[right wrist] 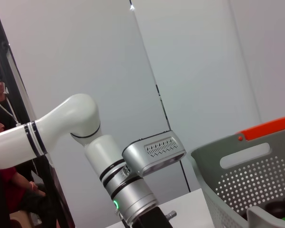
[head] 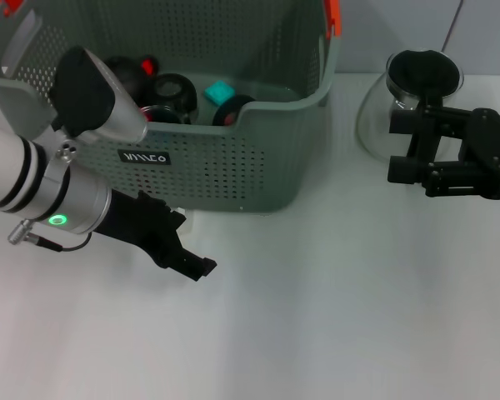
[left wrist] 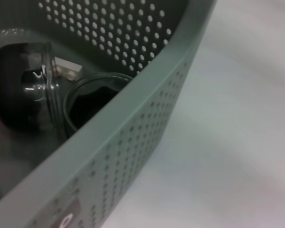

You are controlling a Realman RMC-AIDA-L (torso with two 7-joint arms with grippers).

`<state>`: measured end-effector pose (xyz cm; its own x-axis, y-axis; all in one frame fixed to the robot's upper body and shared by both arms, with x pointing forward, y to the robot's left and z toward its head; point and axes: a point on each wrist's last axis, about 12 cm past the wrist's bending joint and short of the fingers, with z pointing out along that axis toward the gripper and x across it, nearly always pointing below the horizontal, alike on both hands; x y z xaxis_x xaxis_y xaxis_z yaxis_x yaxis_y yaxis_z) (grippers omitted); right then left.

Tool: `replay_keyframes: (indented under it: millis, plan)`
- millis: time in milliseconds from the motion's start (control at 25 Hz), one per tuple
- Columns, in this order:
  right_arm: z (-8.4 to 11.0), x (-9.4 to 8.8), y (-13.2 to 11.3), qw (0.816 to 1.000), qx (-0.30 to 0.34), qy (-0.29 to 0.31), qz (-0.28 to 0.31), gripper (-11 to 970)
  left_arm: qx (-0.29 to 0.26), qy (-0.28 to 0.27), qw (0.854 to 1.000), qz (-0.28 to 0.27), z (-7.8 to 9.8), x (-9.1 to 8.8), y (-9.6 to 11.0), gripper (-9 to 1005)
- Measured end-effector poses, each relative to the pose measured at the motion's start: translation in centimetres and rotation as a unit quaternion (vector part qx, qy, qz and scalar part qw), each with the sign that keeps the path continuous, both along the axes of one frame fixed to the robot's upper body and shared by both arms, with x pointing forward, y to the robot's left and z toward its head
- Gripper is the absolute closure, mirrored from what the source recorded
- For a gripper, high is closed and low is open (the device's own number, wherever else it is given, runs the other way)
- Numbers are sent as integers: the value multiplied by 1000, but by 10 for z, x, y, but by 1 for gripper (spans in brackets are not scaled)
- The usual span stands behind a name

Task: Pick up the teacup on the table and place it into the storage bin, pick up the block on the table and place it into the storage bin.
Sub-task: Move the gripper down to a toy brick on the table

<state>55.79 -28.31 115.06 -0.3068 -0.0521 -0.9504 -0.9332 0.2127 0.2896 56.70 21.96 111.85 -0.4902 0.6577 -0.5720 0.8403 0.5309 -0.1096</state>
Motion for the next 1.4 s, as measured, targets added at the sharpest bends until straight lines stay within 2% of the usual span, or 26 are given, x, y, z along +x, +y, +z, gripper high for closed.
replay_keyframes:
  millis: [560, 1400]
  plan:
    - [0, 1, 0, 1000, -2, 0, -1, 19, 36, -22, 999, 21, -13, 10, -6, 32]
    - [-3, 0, 0, 1000, -4, -1, -6, 19, 47, -6, 998, 33, -25, 13, -8, 33]
